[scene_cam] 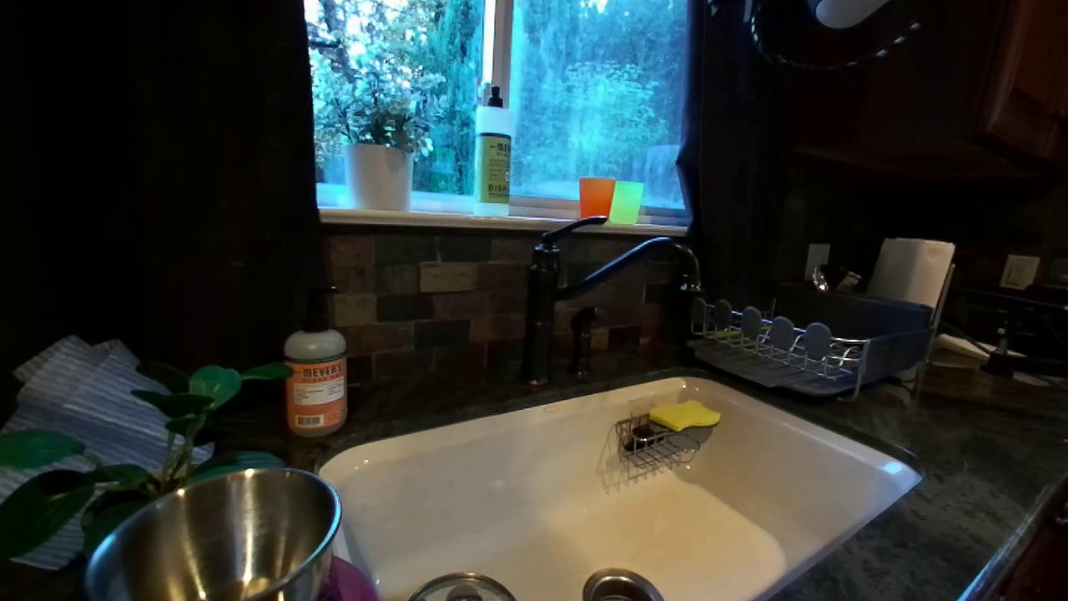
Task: Pull the curtain on the right to the left.
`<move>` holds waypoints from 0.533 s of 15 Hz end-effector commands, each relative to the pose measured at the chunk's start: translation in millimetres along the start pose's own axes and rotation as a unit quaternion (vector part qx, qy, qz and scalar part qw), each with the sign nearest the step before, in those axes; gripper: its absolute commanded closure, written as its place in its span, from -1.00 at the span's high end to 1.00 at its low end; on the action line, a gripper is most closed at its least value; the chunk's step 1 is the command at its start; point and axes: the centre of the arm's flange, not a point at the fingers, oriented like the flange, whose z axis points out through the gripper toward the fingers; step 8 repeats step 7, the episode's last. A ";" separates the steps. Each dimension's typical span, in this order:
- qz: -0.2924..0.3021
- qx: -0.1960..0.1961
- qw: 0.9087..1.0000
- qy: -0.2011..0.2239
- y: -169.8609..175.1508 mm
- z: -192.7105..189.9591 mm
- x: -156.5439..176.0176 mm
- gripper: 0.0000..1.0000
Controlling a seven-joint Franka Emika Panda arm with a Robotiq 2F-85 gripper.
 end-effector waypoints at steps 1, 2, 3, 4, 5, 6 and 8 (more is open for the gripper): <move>0.037 0.081 0.995 -0.041 -20.2 -43.7 -33.9 1.00; 0.038 0.097 0.993 -0.058 -23.8 -35.1 -43.7 1.00; 0.020 0.061 0.998 -0.022 -29.9 -22.0 -12.2 1.00; 0.019 0.068 0.997 -0.028 -33.9 -23.2 -17.8 1.00; 0.019 0.066 0.997 -0.027 -33.4 -22.8 -17.2 1.00; 0.019 0.065 0.997 -0.025 -32.3 -22.9 -15.3 1.00; 0.020 0.065 0.997 -0.024 -31.5 -23.0 -14.1 1.00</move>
